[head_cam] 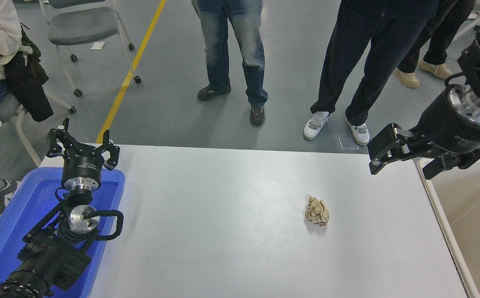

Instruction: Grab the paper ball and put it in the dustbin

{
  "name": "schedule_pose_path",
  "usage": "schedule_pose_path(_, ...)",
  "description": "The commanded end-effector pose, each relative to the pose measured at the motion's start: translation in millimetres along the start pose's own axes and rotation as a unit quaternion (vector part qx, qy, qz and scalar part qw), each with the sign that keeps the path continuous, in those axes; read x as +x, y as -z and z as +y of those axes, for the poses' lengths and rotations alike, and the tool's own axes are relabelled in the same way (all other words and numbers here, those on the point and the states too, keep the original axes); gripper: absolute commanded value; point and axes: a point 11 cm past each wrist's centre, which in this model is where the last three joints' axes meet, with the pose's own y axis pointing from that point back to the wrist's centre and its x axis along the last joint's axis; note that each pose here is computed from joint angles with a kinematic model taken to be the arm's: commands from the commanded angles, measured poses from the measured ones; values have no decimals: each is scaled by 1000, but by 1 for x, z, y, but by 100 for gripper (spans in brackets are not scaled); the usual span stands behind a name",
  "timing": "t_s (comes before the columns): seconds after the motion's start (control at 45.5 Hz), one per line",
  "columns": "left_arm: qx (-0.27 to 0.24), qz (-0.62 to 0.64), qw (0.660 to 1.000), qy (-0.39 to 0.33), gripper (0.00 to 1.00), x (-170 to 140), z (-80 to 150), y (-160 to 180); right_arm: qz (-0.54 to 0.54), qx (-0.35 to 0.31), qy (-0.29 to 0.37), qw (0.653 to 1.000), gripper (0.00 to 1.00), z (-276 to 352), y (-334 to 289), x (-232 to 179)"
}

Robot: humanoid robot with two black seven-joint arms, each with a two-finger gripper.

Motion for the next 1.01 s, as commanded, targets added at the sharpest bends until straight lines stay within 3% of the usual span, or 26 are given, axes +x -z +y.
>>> schedule_pose_path(0.0,0,1,1000,-1,99,0,0,1,3,0,0,1000,100,0,1,0)
schedule_pose_path(0.615,0,0,1000,-1,99,1,0,0,18,3,5,1000,100,-10,8,5)
schedule_pose_path(0.989,-1,1,1000,-1,99,0,0,0,39,2,-12,999,100,-34,30,40)
